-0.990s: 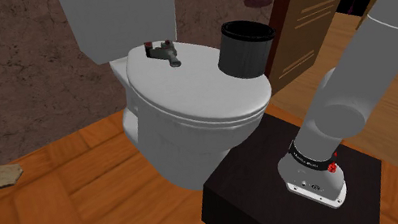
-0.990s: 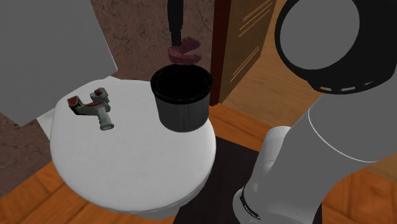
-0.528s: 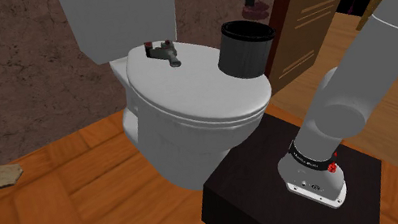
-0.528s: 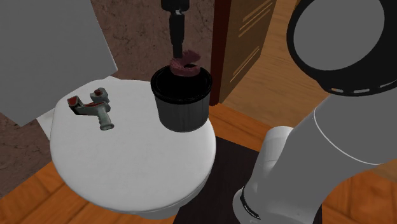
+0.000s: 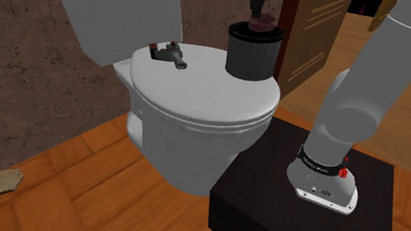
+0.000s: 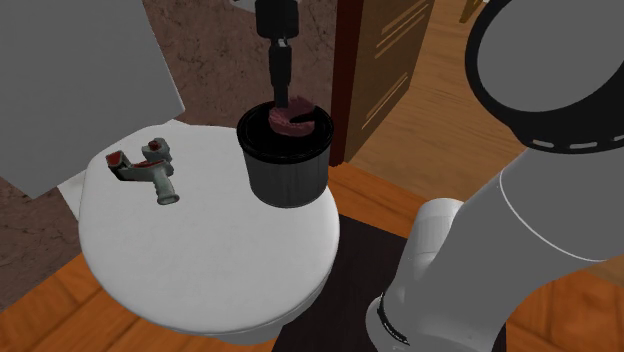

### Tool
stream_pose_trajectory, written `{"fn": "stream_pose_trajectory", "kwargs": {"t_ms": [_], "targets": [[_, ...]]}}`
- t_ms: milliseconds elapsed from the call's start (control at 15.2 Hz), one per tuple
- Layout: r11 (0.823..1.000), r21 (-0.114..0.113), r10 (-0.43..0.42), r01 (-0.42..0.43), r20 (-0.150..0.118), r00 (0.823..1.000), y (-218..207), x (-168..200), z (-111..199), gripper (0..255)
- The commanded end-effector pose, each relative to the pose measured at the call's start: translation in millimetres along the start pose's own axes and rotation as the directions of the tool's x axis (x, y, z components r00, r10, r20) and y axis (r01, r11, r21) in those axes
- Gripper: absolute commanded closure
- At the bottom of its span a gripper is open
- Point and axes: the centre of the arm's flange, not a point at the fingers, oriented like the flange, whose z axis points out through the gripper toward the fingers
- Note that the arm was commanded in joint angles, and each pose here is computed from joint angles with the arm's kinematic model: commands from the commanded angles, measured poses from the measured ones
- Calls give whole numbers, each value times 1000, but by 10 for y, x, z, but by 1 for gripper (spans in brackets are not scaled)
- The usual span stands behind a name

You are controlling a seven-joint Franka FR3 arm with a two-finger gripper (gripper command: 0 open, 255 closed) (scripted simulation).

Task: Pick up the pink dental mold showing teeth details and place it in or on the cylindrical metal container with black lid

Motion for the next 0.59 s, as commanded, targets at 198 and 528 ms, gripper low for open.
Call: {"fn": "stream_pose_trajectory", "kwargs": {"t_ms": [198,528], "targets": [[1000,0,0,0,0,1000,7,-1,11,255],[1000,0,0,0,0,1000,5,-1,11,0]]}}
